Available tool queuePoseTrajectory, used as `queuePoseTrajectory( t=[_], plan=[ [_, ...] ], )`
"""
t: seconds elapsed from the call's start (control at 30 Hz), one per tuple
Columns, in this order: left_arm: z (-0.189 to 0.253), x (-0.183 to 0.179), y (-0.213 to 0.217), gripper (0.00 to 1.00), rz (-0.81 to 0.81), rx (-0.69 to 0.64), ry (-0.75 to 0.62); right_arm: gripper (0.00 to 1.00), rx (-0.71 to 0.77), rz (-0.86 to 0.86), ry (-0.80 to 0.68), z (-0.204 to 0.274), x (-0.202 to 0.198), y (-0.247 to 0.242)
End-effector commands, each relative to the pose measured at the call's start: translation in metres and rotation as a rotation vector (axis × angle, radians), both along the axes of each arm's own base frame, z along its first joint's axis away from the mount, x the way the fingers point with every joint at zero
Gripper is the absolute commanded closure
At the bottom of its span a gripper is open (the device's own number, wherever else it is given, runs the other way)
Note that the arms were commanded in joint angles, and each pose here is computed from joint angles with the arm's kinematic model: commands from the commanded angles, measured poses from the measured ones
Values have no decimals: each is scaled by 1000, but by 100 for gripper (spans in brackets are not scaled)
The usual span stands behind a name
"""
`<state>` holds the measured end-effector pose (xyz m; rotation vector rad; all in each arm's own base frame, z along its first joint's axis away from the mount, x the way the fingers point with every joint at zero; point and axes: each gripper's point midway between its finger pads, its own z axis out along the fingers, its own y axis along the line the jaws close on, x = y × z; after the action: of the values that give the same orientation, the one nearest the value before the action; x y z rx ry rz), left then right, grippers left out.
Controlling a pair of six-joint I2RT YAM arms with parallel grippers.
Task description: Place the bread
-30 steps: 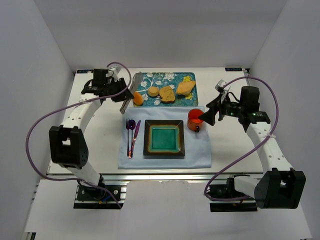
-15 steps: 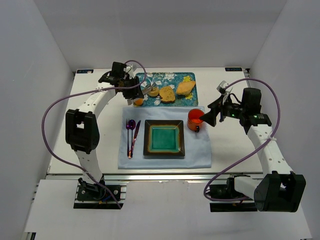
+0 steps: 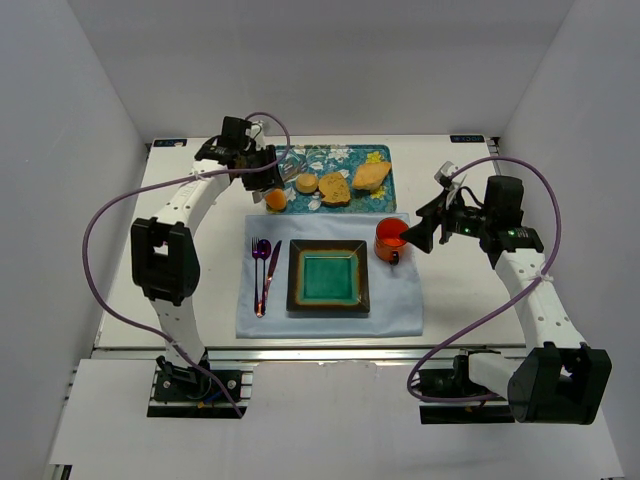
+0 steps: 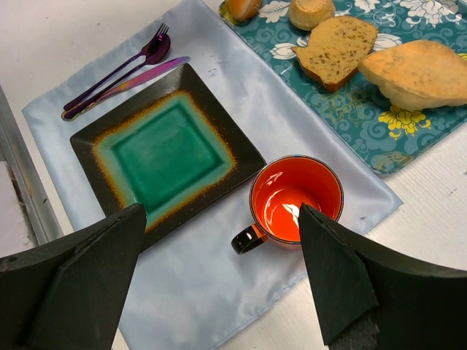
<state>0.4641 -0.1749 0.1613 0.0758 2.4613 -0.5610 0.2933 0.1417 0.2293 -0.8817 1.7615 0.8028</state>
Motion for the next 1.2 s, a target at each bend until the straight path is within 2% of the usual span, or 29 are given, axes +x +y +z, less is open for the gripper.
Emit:
queuePoseTrajectory(
  t=[0.0,0.37,0.7,1.0,1.17],
  plan=[
    [4,5,0,47,-13,9,-8,11,16,17,-31,8,0,2],
    [-22,15,-5,45,-27,13,34,11,18,13,-22,5,-1,1],
    [-12,4,-12,47,-55,-97,49,11,21,14,-17,4,-2,1],
    [-11,1,-9,47,-46,-136,82,11,30,17,-18,6,-2,2],
    [-17,-3,-14,58,-57,-167,104,11,29,17,-24,7,-3,2]
  ],
)
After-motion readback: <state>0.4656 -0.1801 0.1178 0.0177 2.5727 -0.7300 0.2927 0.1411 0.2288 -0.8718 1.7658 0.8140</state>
